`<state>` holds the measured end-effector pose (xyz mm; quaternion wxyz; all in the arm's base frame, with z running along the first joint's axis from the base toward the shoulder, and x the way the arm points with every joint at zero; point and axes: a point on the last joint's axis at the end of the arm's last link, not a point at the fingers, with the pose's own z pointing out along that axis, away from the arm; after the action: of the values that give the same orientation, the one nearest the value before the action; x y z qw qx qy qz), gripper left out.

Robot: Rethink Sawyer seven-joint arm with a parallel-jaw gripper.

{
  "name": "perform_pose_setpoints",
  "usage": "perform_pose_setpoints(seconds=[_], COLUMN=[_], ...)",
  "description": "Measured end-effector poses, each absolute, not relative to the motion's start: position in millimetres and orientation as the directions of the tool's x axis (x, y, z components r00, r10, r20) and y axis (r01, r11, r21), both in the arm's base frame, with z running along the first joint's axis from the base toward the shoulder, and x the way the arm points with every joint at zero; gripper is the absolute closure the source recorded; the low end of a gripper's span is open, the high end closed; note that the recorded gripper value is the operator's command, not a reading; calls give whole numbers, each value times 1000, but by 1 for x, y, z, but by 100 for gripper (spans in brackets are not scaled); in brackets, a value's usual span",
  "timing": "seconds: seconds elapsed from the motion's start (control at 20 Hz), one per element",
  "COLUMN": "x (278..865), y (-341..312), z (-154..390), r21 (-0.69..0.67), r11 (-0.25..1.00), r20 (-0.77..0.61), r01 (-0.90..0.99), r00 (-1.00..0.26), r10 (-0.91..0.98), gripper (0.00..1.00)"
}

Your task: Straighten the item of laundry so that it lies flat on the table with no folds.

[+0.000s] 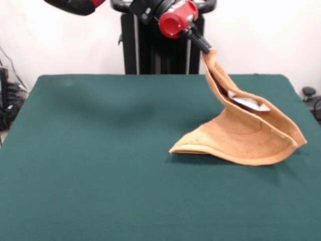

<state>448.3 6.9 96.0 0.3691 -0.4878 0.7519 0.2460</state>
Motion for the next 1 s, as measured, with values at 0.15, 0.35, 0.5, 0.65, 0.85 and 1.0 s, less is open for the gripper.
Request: perform_pose_setpoints(seconds=[0.15, 0.35, 0.5, 0.65, 0.85, 1.0], x=[441, 430, 423, 416, 401, 387], y=[4, -1, -5, -9, -9, -7], z=[94, 92, 88, 83, 72, 62], r21=[3, -8, -14, -19, -16, -9], r11=[396, 391, 388, 383, 347, 304], r20=[-811, -831, -841, -845, -842, -839], r01=[-918, -921, -921, -924, -938, -953], r00=[-234, -211, -200, -190, -175, -158], r10=[-536, -514, -503, -500, -511, -520], gripper=[100, 100, 100, 100, 100, 100])
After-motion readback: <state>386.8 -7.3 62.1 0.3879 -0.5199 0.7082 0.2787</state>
